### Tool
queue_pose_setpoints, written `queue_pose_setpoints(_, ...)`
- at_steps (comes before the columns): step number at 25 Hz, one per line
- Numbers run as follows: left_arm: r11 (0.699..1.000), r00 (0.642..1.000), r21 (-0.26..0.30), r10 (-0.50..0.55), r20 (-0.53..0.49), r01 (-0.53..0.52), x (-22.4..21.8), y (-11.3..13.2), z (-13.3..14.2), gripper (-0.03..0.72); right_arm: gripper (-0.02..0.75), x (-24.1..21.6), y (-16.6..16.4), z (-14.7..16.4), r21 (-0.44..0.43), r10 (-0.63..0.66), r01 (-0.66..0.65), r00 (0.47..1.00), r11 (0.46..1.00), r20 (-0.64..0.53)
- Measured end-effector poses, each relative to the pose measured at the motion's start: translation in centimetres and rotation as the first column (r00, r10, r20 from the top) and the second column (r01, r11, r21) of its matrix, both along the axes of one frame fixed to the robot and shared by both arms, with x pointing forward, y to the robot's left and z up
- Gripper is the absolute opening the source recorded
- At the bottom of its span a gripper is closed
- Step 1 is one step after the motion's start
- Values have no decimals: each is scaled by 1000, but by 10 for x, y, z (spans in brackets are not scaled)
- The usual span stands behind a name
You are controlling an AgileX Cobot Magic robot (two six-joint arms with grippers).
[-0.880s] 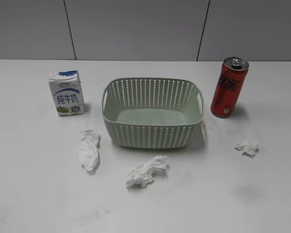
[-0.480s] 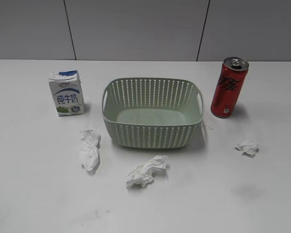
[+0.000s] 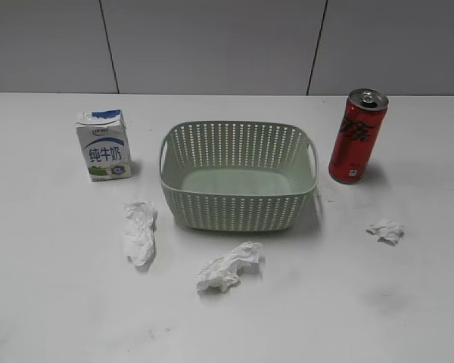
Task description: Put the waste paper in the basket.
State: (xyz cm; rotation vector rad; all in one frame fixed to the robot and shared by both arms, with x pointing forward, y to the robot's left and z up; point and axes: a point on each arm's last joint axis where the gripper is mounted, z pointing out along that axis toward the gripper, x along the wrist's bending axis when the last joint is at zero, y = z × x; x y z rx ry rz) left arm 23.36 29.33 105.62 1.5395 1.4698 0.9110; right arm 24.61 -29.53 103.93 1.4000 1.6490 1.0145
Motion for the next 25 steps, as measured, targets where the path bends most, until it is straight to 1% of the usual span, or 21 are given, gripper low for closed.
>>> queue_pose_setpoints(6, 1000, 1000, 0, 0, 0, 0, 0, 0, 0, 231, 595, 0, 0, 0, 0, 0, 0, 1000, 1000, 0)
queue_pose_setpoints(20, 1000, 1000, -1, -1, 0, 1, 0, 0, 0, 238, 595, 0, 0, 0, 0, 0, 0, 1000, 1000, 0)
queue_pose_setpoints(23, 1000, 1000, -2, -1, 0, 1, 0, 0, 0, 251, 595, 0, 0, 0, 0, 0, 0, 1000, 1000, 0)
queue_pose_setpoints(25, 1000, 1000, -3, -2, 0, 2, 0, 0, 0, 282, 592, 0, 0, 0, 0, 0, 0, 1000, 1000, 0)
